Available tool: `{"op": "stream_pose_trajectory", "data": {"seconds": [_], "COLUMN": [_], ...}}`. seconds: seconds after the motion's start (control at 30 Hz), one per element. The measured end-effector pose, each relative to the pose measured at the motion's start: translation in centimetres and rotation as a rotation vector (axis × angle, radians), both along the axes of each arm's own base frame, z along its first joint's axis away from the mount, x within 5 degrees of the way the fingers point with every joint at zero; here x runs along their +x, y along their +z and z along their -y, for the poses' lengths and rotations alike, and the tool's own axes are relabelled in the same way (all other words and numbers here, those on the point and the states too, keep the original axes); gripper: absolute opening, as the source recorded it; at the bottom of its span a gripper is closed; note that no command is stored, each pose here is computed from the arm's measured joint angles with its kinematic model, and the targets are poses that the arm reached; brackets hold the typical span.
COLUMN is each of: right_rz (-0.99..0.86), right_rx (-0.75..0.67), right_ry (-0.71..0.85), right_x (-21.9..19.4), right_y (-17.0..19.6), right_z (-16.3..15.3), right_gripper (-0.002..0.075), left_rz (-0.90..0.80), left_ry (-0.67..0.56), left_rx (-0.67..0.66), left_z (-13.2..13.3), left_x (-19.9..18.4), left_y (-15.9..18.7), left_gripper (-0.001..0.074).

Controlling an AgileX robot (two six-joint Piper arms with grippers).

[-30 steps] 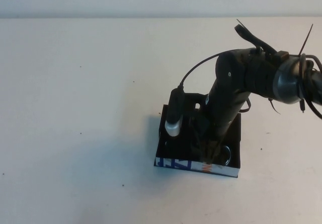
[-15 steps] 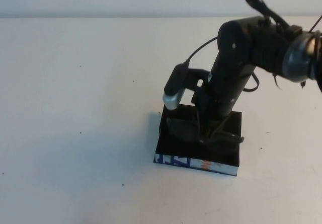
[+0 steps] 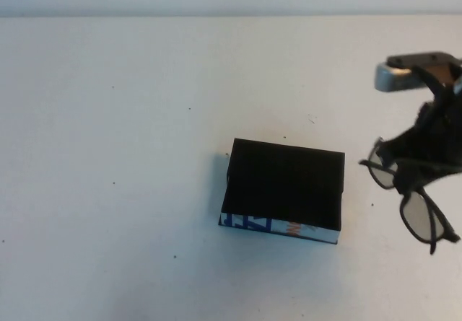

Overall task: Take glasses out of glasses case
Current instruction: Place the glasses on the table

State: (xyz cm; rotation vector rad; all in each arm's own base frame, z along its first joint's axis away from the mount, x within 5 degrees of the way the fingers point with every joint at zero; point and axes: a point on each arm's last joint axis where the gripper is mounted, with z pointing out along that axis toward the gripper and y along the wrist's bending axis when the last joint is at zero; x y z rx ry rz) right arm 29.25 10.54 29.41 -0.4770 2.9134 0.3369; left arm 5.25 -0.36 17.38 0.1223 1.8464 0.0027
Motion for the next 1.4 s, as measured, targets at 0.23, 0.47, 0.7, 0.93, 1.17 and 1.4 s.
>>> {"op": "stream_pose_trajectory", "data": {"seconds": [0.23, 0.47, 0.7, 0.93, 1.17, 1.4], "right_rz": [-0.005, 0.009, 0.022, 0.023, 0.11, 0.353], "right_rx": [0.009, 0.031, 0.042, 0.042, 0.077, 0.177], "right_ry": [-0.27, -0.336, -0.364, -0.364, -0.34, -0.315], "right_x": [-1.5, -0.2, 0.8, 0.8, -1.0, -6.1], "right_y": [-6.8, -10.2, -11.7, -11.7, -7.1, 1.3], "right_z": [3.2, 2.9, 2.7, 2.7, 3.0, 4.0], "right_gripper": [0.0013, 0.0014, 0.0078, 0.0202, 0.0212, 0.0211], "left_rz": [0.0, 0.0, 0.0, 0.0, 0.0, 0.0], "left_ry": [0.0, 0.0, 0.0, 0.0, 0.0, 0.0], "left_rx": [0.0, 0.0, 0.0, 0.0, 0.0, 0.0], "left_z": [0.0, 0.0, 0.0, 0.0, 0.0, 0.0], "left_x": [0.0, 0.0, 0.0, 0.0, 0.0, 0.0], "left_y": [0.0, 0.0, 0.0, 0.0, 0.0, 0.0], "left_gripper": [-0.0004, -0.0005, -0.0004, -0.0004, -0.0004, -0.0004]}}
